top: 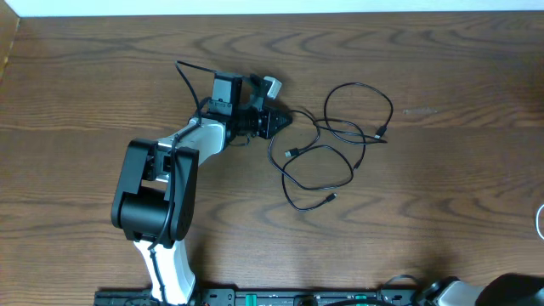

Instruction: Untangle cables

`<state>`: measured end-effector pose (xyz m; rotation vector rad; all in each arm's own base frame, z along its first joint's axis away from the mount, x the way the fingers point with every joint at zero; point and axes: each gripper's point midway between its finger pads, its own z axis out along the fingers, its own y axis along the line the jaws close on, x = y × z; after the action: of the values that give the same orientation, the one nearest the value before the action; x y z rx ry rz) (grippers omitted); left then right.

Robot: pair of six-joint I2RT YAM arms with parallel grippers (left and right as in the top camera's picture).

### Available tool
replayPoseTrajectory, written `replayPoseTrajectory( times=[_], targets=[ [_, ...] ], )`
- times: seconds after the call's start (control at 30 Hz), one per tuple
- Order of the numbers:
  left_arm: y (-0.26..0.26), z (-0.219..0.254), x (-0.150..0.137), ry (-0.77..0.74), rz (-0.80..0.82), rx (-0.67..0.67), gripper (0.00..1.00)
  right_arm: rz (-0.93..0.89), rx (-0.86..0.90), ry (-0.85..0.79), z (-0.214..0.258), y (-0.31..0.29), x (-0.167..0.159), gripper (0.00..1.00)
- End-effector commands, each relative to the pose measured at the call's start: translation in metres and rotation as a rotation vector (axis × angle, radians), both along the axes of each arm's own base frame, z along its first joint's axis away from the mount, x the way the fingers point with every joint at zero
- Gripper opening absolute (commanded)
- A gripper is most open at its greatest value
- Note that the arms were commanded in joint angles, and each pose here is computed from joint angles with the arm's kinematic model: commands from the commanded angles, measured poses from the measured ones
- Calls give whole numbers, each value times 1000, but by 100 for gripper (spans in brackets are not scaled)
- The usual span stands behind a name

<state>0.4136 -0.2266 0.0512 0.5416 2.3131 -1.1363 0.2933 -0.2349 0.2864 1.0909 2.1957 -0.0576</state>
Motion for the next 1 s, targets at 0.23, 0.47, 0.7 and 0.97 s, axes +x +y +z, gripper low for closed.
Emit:
replayPoseTrajectory(
  times=[0.23, 0.47, 0.7, 0.97],
  targets=[
    [-4, 17, -7, 14, -62, -100, 7, 839, 61, 84, -39, 200, 80, 99],
    [-9, 26, -15, 37, -96, -152, 8, 1117, 50, 194, -77, 262, 87, 99],
    [-7, 31, -20, 77, -85, -144, 7, 1280, 26, 190, -83, 289, 86, 99],
    [14, 27, -24, 84, 2, 31, 7, 1437, 13, 220, -87, 303, 67, 99]
  ],
)
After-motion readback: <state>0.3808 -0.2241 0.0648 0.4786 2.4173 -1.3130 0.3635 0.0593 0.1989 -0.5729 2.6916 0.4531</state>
